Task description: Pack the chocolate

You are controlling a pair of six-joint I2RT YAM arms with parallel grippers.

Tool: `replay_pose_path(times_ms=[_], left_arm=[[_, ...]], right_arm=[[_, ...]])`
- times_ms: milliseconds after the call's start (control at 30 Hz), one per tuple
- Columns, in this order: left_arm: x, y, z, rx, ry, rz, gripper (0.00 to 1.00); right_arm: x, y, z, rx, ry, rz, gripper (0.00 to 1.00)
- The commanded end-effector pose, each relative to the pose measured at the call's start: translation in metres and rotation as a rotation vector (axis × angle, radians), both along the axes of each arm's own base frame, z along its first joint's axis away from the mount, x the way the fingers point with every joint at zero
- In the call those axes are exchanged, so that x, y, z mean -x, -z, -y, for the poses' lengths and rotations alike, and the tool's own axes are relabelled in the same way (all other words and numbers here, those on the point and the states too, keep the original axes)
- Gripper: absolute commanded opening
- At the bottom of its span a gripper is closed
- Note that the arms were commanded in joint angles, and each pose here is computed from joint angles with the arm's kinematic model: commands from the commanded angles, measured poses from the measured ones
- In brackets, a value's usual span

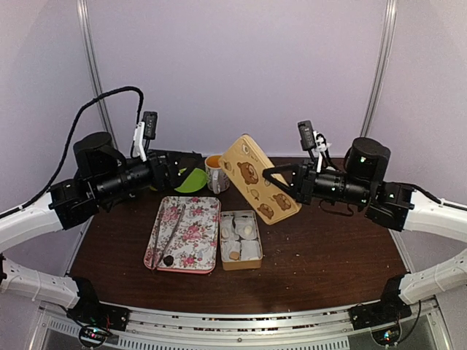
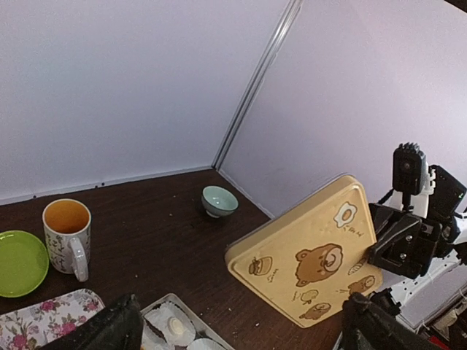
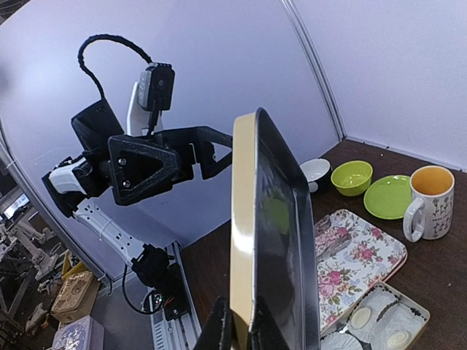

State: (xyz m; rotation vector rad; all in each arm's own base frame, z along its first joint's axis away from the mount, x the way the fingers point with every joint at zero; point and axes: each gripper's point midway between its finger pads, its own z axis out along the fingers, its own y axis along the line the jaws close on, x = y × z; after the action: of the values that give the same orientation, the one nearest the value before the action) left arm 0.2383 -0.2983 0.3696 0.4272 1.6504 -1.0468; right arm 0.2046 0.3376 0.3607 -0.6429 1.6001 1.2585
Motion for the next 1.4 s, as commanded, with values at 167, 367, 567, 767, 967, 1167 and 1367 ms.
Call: replay_pose_path(times_ms=[167,367,567,767,967,1167,1367], left_arm=[[-0.001,0.091,-0.005,-0.167,-0.026,-0.207,0.98],[-0.005,0.125,-0.019,-0.16,-0.111,-0.303,0.98],[-0.014,0.164,-0.031,-0.157,-0.159,-0.449,0.98],[-0.018,0.193,-0.031,-0.145,-0.19,-0.546,0.98],[-0.02,0.22,-0.032,-0.12,-0.212,-0.609,0.98],[-0.026,0.24,-0.022,-0.141,-0.165,-0.653,0.91],[-0.029,0.262,-0.001,-0.144,-0.084,-0.698,0.74]], right_arm=[[-0.041,0.058,-0.029,0.004,0.068,-0.256,0.0],[-0.057,0.08,-0.041,-0.158,0.084,-0.443,0.0],[-0.07,0.103,-0.04,-0.309,0.159,-0.586,0.0],[-0.072,0.12,-0.042,-0.391,0.215,-0.64,0.0],[-0.07,0.135,-0.048,-0.475,0.228,-0.669,0.0],[-0.071,0.159,-0.05,-0.486,0.268,-0.672,0.0],[-0.073,0.179,-0.054,-0.495,0.275,-0.689,0.0]])
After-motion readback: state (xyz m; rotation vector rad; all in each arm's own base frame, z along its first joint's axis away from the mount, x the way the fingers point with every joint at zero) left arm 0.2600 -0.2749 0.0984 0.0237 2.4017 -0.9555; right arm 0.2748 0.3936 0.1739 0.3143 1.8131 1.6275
